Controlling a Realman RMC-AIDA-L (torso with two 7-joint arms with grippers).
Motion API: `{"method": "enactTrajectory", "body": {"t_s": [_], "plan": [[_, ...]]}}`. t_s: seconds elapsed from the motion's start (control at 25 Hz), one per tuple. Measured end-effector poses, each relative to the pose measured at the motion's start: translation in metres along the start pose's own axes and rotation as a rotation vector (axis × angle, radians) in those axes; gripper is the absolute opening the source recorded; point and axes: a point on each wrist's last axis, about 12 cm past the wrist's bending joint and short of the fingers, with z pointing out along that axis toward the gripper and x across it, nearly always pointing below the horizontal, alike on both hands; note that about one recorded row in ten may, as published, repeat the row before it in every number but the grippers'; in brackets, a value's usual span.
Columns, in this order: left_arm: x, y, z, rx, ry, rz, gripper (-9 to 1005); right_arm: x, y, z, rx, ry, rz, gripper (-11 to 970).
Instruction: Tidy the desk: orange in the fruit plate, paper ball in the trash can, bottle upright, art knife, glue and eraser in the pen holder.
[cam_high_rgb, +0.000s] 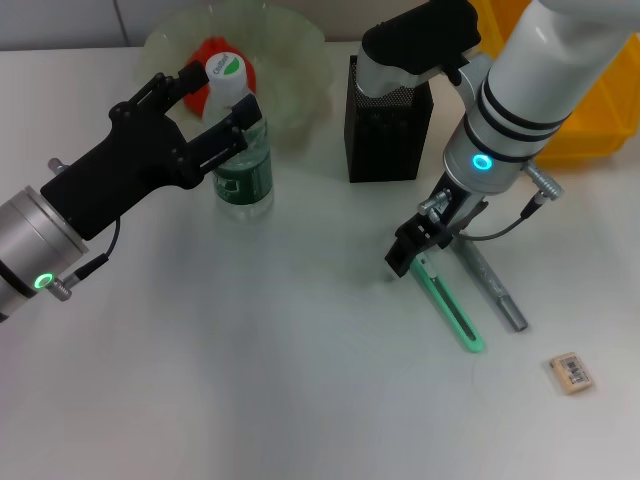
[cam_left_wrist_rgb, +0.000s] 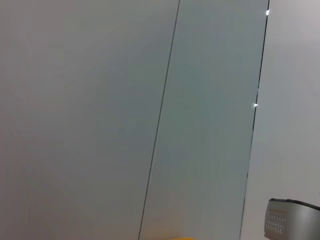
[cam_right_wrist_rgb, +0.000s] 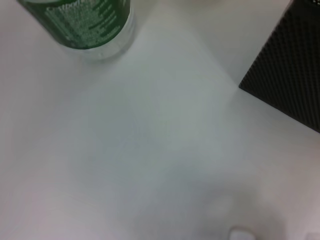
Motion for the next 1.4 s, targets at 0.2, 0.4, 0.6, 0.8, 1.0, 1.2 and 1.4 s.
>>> {"method": "enactTrajectory", "body": {"t_s": [0.2,0.4,0.6,0.8,1.0,1.2,1.4], "plan": [[0.0002,0.0000,-0.0002,0.000,0.000,0.000,814,0.0005,-0.0007,0.0012,0.000,-0.002,0.004,566],[0.0002,-0.0001,-0.0002,0.000,0.000,0.000,814,0.0022,-0.0017,0.0032,0.000,0.007,0.010,554],[0.0000,-0.0001,0.0002,0.001,0.000,0.000,814,0.0028,-0.0025,0.0042,0.000,0.003,0.013,461],[-0.0002,0.0000,0.0006,0.002,-0.001,0.001,813,0.0025,-0.0028,0.0044,0.001,-0.002,0.014,439],[-0.0004,0.0002,0.0006,0.001,-0.001,0.001,813,0.0034,-0.0033,0.0051,0.000,-0.001,0.016,418],[-0.0009,0.0007,-0.0006,-0.003,-0.006,0.001,813,0.0039,-0.0036,0.0054,0.000,0.000,0.018,396],[-0.0011,0.0007,-0.0006,-0.002,-0.007,0.001,813,0.0050,-0.0040,0.0062,-0.003,0.002,0.021,375]]}}
